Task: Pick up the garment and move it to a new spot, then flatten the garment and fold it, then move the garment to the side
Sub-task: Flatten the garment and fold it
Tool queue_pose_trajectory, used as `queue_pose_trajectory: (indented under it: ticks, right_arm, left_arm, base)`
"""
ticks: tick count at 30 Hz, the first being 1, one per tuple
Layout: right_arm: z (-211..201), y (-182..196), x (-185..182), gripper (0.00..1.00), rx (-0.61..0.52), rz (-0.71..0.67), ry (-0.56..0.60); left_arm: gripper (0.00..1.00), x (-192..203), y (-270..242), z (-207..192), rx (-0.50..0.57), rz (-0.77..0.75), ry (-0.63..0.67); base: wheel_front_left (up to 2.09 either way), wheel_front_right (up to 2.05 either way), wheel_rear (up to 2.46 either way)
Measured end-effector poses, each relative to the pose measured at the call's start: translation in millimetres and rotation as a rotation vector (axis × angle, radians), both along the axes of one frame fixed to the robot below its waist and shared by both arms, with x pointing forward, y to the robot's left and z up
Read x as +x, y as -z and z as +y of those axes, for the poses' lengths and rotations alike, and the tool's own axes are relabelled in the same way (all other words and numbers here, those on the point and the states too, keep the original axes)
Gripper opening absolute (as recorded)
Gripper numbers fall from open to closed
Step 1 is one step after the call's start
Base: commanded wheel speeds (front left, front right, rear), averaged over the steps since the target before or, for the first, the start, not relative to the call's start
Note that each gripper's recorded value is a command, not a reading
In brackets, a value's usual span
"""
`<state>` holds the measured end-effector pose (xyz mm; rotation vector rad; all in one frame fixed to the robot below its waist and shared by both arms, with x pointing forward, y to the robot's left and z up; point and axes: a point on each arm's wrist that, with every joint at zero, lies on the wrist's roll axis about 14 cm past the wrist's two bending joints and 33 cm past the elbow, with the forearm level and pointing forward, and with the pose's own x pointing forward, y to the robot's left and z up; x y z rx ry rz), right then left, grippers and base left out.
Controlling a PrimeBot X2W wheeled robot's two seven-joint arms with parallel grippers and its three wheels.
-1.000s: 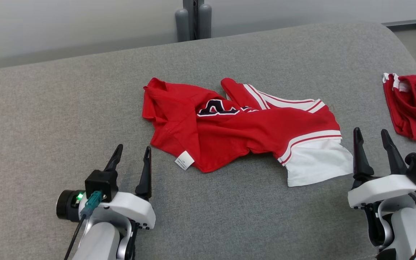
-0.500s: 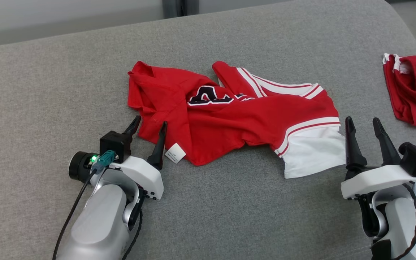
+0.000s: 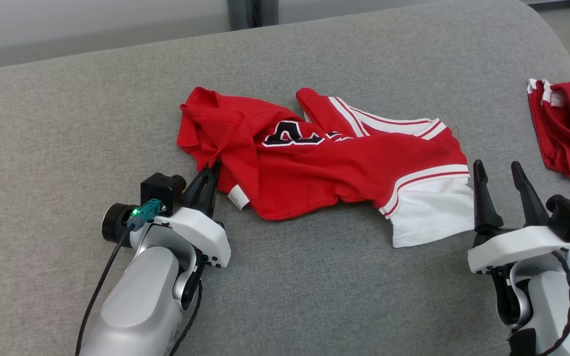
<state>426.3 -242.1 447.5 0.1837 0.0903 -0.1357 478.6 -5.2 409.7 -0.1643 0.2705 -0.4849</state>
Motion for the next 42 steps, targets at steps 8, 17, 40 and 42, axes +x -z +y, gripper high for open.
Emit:
queue_pose_trajectory:
  ticks: [8, 17, 40, 42]
  right_arm:
    - [12, 2, -6, 1.00, 0.013, 0.008, -0.025]
    - [46, -5, -9, 1.00, 0.032, -0.008, -0.114]
    - [65, -25, -36, 1.00, 0.012, -0.062, -0.176]
    - [65, -26, -39, 1.00, 0.011, -0.066, -0.176]
  left_arm:
    - [0.00, -17, -16, 52, -0.023, -0.045, -0.166]
    - [0.00, -62, -6, 135, 0.039, -0.017, -0.385]
    - [1.00, -117, -14, 192, 0.136, -0.059, -0.554]
    - [1.00, -119, -18, 191, 0.136, -0.075, -0.550]
  base:
    - [0.00, 0.00, 0.00]
    - [0.00, 0.00, 0.00]
    - [0.00, 0.00, 0.00]
    - [0.00, 0.00, 0.00]
